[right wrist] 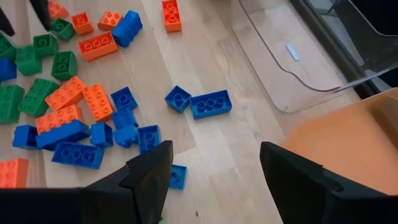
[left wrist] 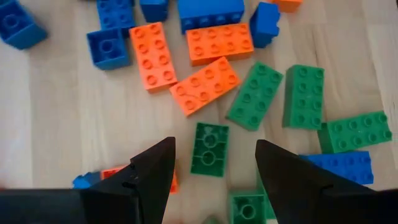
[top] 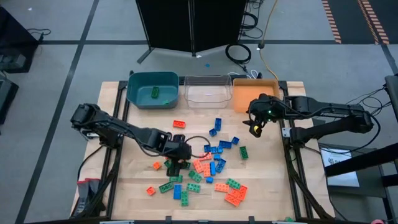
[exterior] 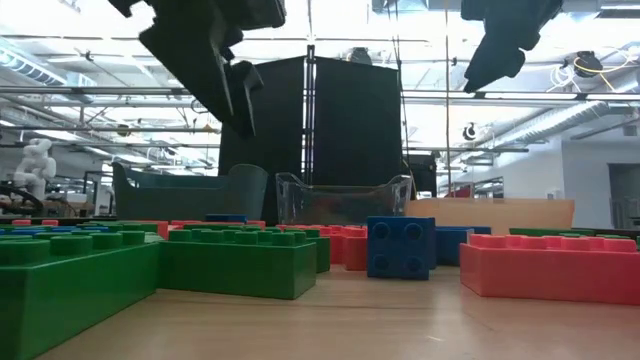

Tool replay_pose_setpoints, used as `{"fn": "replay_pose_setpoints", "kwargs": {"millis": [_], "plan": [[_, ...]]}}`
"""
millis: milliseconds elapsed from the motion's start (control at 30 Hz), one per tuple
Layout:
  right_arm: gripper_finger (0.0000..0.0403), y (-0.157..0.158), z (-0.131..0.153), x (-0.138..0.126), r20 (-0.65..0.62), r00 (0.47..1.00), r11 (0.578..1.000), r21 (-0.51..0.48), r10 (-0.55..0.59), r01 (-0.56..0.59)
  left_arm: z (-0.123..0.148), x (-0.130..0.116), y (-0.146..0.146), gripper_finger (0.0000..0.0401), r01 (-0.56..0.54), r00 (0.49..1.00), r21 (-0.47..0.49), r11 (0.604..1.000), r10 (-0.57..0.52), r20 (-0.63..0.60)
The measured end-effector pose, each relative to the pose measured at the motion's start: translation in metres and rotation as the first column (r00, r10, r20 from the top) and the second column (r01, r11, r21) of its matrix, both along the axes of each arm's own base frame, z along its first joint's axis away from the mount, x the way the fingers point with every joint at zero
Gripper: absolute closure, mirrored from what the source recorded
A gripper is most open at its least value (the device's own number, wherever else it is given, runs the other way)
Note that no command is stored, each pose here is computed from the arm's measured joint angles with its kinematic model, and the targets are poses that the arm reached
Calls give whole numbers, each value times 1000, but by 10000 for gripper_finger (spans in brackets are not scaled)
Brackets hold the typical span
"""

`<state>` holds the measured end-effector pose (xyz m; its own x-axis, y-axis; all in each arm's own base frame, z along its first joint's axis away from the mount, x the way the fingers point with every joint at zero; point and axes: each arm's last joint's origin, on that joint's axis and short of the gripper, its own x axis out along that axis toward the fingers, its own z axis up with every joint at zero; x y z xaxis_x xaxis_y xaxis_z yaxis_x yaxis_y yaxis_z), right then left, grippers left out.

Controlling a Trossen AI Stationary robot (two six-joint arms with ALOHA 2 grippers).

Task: Sort blocks
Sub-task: Put the green game piece into the blue bin

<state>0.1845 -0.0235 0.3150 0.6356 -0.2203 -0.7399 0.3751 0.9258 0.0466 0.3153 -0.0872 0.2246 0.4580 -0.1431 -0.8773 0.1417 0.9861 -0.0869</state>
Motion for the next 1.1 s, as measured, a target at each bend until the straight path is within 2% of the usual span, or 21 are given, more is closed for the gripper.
{"fn": "replay_pose_setpoints", "kwargs": {"millis": [600, 733, 867, 967, 1100], "plan": [[163, 0, -5, 3, -56, 998, 999, -19, 36, -37, -65, 22, -13, 173, 9, 988, -7, 1000, -10, -151], [163, 0, -5, 3, -56, 998, 999, -19, 36, -37, -83, 26, -14, 173, 21, 979, -38, 999, -28, -202], [163, 0, -5, 3, -57, 998, 999, -19, 36, -37, -89, 28, -15, 175, 20, 976, -41, 999, -28, -214], [163, 0, -6, 3, -58, 998, 999, -19, 36, -37, -90, 28, -15, 193, 20, 976, -40, 999, -28, -216], [163, 0, -6, 3, -59, 998, 999, -19, 36, -37, -90, 27, -15, 240, 11, 974, -44, 999, -20, -226]]}}
